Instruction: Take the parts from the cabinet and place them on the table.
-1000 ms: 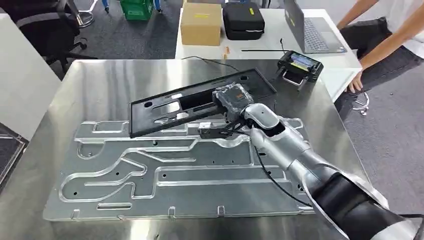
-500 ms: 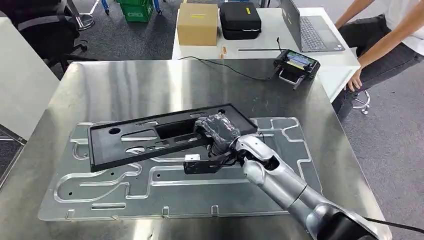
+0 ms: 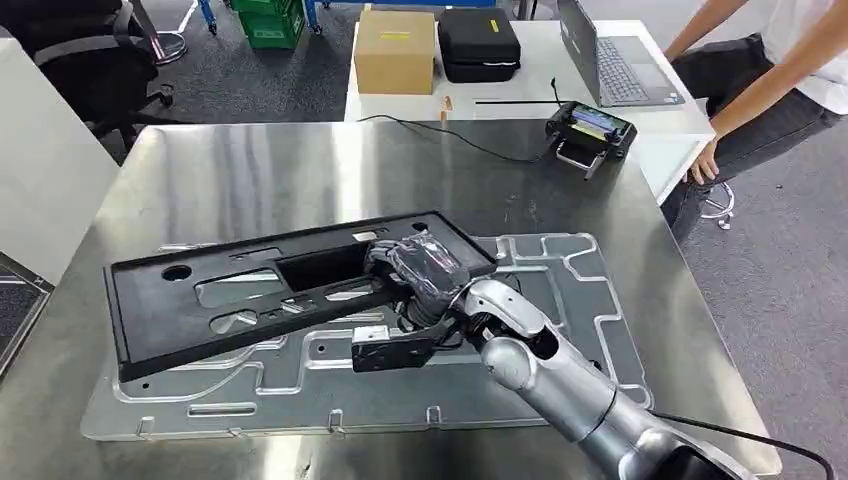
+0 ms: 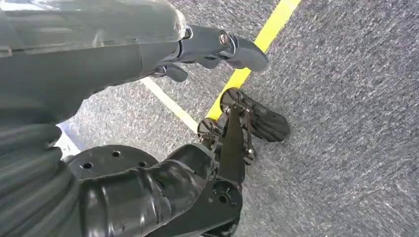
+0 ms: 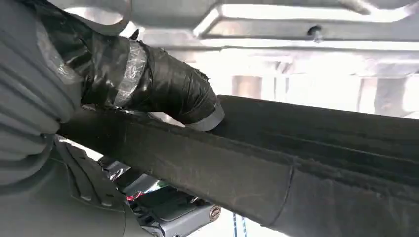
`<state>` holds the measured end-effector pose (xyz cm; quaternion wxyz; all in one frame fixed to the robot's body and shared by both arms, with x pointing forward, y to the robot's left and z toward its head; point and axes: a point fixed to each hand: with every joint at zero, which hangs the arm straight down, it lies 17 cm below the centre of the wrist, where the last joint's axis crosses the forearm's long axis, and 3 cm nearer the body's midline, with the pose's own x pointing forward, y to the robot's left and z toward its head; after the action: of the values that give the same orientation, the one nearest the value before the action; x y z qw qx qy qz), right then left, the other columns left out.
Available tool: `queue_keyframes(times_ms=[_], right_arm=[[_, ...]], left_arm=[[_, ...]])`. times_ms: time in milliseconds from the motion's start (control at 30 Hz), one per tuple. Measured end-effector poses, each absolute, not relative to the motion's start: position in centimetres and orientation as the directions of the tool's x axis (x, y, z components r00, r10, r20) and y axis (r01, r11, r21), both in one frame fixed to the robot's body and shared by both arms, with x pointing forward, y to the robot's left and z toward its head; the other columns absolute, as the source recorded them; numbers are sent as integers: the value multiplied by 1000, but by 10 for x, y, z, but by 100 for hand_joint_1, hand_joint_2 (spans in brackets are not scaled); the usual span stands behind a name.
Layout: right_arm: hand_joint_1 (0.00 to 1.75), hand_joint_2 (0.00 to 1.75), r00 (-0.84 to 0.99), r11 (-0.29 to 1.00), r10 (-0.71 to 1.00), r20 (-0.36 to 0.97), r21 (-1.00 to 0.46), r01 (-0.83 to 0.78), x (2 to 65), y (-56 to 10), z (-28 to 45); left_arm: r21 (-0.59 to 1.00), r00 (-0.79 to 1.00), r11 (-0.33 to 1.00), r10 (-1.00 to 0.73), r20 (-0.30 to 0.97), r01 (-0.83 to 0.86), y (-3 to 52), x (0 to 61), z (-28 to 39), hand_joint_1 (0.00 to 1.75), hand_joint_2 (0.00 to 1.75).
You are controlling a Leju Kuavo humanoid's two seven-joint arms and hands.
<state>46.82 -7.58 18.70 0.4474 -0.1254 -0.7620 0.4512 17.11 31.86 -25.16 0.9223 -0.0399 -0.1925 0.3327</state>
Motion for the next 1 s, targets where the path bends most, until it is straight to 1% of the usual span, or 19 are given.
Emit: queue_keyframes(times_ms=[67, 133, 267, 367, 433, 667, 800, 833, 900, 933, 1000], right_arm=[[175, 175, -555, 565, 593, 583, -793, -229, 467, -75, 184], [175, 175, -528, 550, 628, 571, -806, -218, 470, -79, 179], [175, 175, -403, 436, 791, 460, -886, -157, 496, -109, 153], [175, 175, -319, 349, 871, 374, -927, -135, 514, -130, 136], [175, 175, -294, 327, 887, 356, -934, -142, 518, -135, 128], [175, 175, -286, 319, 893, 349, -936, -146, 520, -137, 124], [175, 175, -243, 285, 915, 322, -943, -174, 526, -146, 105], [175, 175, -206, 256, 934, 293, -948, -187, 532, -155, 91], [175, 175, -201, 252, 936, 289, -949, -189, 533, -157, 90], [0, 0, -199, 252, 937, 289, -949, -191, 534, -157, 89], [0, 0, -196, 249, 938, 286, -949, -192, 534, -158, 88]], left_arm=[[-201, 699, 771, 634, 331, -604, 320, 171, -252, 0, 175], [-201, 697, 769, 637, 330, -607, 319, 170, -252, 0, 175], [-192, 696, 764, 642, 322, -616, 319, 166, -253, 0, 175], [-188, 696, 759, 648, 310, -623, 316, 166, -254, 0, 175], [-187, 692, 755, 652, 309, -628, 317, 167, -253, 0, 175], [-188, 692, 755, 653, 308, -629, 316, 167, -253, 0, 175], [-193, 683, 746, 663, 306, -638, 313, 169, -252, 0, 175], [-209, 667, 729, 682, 300, -652, 313, 171, -251, 0, 175], [-211, 661, 723, 688, 300, -658, 315, 172, -251, 0, 175], [-212, 659, 721, 690, 300, -659, 316, 172, -250, 0, 175], [-213, 656, 719, 692, 300, -661, 316, 172, -250, 0, 175]])
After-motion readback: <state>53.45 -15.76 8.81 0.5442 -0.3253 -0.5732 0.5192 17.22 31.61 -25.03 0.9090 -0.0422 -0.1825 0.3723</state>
